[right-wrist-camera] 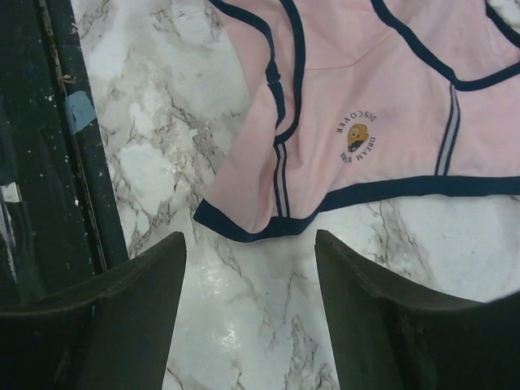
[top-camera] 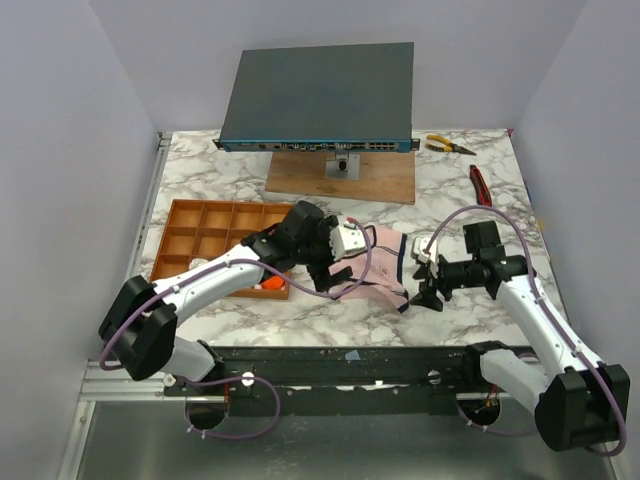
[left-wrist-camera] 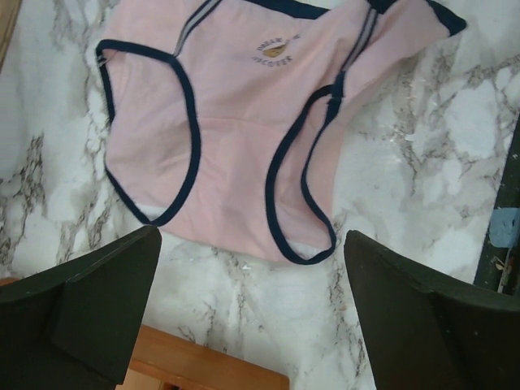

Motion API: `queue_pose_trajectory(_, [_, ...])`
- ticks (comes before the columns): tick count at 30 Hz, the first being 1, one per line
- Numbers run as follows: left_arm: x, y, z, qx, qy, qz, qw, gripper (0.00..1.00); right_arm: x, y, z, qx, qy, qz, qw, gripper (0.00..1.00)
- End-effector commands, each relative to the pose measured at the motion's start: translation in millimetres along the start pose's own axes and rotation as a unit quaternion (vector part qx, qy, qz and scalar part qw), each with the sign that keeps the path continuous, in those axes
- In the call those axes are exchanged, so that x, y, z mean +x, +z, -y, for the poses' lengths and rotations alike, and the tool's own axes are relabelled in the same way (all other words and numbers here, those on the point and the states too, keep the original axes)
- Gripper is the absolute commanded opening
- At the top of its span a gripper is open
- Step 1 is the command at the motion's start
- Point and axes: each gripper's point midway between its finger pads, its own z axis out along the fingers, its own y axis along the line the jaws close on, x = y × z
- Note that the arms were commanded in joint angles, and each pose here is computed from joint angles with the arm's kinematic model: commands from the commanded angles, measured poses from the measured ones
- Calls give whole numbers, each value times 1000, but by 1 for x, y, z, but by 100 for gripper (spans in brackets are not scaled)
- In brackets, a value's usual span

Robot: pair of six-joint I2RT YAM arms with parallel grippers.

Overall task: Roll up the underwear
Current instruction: Flatten out the underwear at the center of the board.

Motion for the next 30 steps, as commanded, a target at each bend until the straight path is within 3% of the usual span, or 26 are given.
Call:
queue_pose_trajectory(1, [-4,-12,-23,-14,-71,34,997,99,3,14,-13,-37,-10,1,999,69])
queue_pose_trajectory(7, [4,-20,-49,-4,-139,16,990,99,-3,40,-17,-63,-21,-7,998,71])
queue_pose_trajectory(14, [7,-22,-53,-1,-135,-5,991,99,-4,70,-11,-56,-40,-37,997,69])
queue_pose_trajectory(23, [14,-27,-49,3,-138,-5,990,99,1,83,4,-21,-57,-62,996,54])
queue_pose_trajectory(26, [17,-30,-50,1,-142,-4,990,99,3,84,5,-15,-59,-71,996,42])
queue_pose_trajectory(30, [19,-34,-50,-2,-142,-3,990,99,-2,81,-4,-36,-56,-70,995,14])
